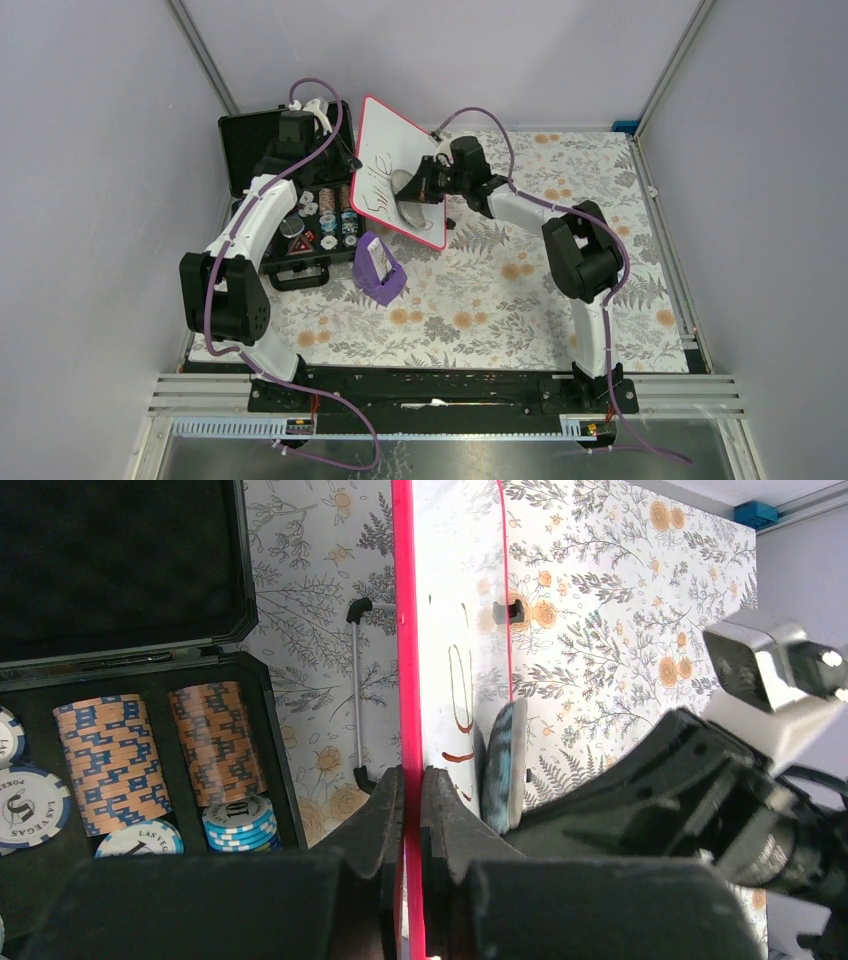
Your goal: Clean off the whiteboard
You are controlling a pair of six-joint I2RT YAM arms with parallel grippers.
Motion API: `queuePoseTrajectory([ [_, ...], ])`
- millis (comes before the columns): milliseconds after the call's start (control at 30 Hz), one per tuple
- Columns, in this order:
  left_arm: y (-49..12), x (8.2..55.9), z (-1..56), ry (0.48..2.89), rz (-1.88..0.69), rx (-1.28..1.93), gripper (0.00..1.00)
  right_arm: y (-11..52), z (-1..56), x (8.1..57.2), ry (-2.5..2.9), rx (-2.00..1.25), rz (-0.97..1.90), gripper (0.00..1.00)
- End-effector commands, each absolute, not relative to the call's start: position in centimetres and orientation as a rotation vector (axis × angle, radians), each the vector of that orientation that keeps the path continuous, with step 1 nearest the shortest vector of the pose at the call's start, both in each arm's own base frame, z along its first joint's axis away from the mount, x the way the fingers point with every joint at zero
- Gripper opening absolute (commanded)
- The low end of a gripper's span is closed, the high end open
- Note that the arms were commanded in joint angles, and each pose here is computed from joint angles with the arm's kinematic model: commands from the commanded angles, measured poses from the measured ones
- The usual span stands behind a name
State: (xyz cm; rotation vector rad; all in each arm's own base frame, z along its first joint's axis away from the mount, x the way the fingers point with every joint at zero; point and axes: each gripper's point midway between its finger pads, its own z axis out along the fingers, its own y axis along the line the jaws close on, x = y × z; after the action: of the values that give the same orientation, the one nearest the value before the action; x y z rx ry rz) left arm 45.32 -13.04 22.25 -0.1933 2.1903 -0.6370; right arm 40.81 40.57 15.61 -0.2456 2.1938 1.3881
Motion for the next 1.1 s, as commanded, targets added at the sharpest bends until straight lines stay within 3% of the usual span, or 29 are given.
queuePoseTrajectory([
  [0, -16.5, 43.6, 22.8, 2.198, -0.771, -0.081, 0.00, 36.6, 9.4, 43.1, 2.349, -0.046, 1.282, 0.00],
  [167, -16.7, 43.7, 22.4, 2.209, -0.789, -0.085, 0.00, 32.5, 4.7, 42.9, 2.451, 0.062, 1.100, 0.00],
  [300, -17.1, 43.6, 22.1, 2.214, -0.818, -0.088, 0.00, 33.4, 4.7, 42.6, 2.446, 0.039, 1.108, 0.00],
  [600, -17.0, 43.6, 21.7, 2.219, -0.811, -0.100, 0.00, 44.1, 13.8, 37.5, 2.255, -0.295, 1.336, 0.00],
  [767, -17.1, 43.6, 21.9, 2.214, -0.810, -0.097, 0.00, 45.9, 17.9, 35.1, 2.104, -0.332, 1.523, 0.00],
  [1067, -17.4, 43.6, 21.7, 2.223, -0.831, -0.095, 0.00, 40.1, 7.5, 38.5, 2.360, -0.040, 1.375, 0.00],
])
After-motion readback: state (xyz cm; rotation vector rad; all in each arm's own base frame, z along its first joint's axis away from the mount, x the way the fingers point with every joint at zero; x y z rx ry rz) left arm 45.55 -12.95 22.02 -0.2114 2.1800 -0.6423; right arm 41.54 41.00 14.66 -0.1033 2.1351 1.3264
